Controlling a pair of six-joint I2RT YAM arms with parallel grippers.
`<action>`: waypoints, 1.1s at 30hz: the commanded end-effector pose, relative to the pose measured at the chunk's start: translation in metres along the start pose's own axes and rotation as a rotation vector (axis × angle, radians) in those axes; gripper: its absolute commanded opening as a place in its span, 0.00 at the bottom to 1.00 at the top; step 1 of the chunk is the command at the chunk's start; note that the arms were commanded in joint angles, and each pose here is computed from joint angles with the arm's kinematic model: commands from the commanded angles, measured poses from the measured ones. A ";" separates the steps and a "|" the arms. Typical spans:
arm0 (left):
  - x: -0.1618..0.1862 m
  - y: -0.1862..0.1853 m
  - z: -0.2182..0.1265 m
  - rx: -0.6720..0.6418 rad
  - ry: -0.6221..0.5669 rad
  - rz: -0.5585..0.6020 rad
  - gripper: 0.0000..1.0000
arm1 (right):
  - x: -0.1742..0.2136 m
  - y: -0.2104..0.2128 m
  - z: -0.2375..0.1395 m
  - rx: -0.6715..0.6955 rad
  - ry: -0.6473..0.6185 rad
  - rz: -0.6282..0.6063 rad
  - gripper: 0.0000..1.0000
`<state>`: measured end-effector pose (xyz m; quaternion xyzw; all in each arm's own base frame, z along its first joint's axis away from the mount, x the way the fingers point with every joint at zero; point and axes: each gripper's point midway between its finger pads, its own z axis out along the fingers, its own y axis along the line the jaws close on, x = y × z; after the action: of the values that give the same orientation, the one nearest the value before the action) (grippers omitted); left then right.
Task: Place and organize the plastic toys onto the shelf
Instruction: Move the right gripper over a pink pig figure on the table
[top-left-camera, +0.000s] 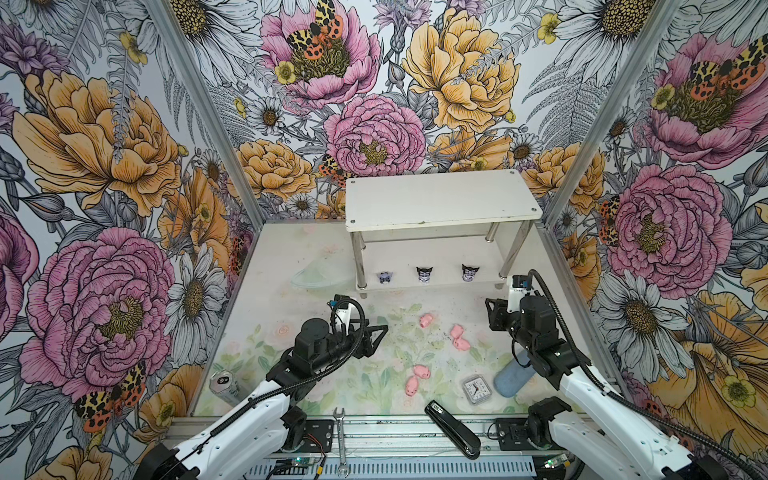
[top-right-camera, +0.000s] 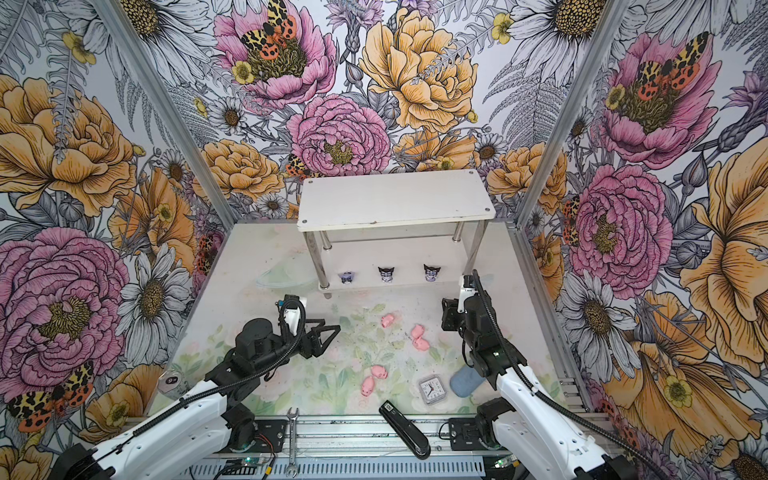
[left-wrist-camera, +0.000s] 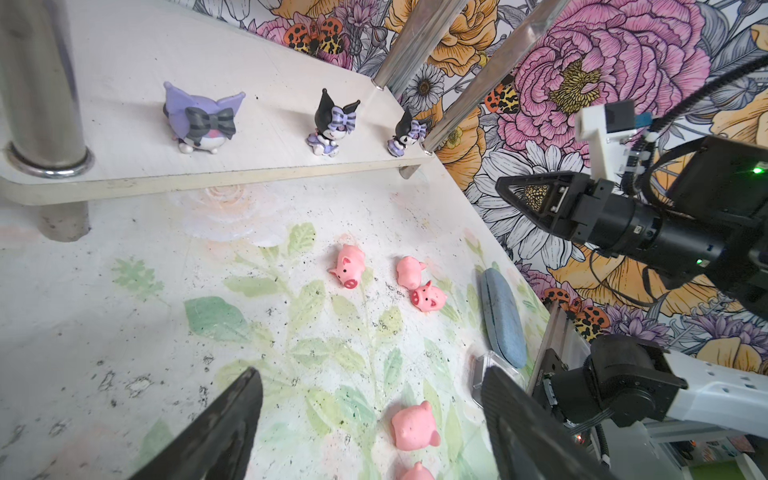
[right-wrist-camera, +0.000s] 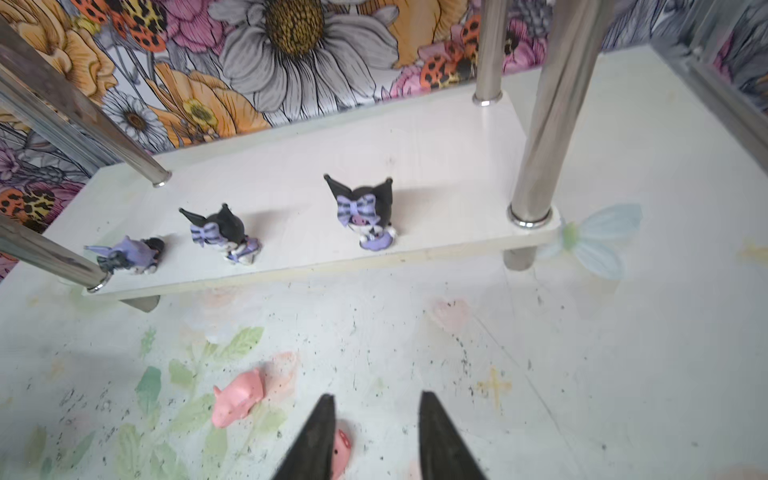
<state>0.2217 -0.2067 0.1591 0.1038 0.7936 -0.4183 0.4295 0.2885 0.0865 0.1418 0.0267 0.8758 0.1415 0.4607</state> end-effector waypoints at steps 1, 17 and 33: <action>0.004 0.008 -0.002 -0.051 -0.003 -0.026 0.84 | 0.004 0.007 0.011 -0.018 0.058 0.052 0.00; 0.024 0.038 -0.013 -0.190 0.018 -0.063 0.79 | 0.032 0.064 0.063 -0.141 0.247 -0.062 0.26; 0.025 0.043 -0.002 -0.202 0.035 -0.091 0.78 | 0.073 0.157 0.092 -0.313 0.359 -0.151 0.00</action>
<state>0.2220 -0.1816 0.1056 0.0383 0.8536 -0.3457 0.3878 0.2991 0.2529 0.0714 -0.1366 0.9199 0.2172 0.2967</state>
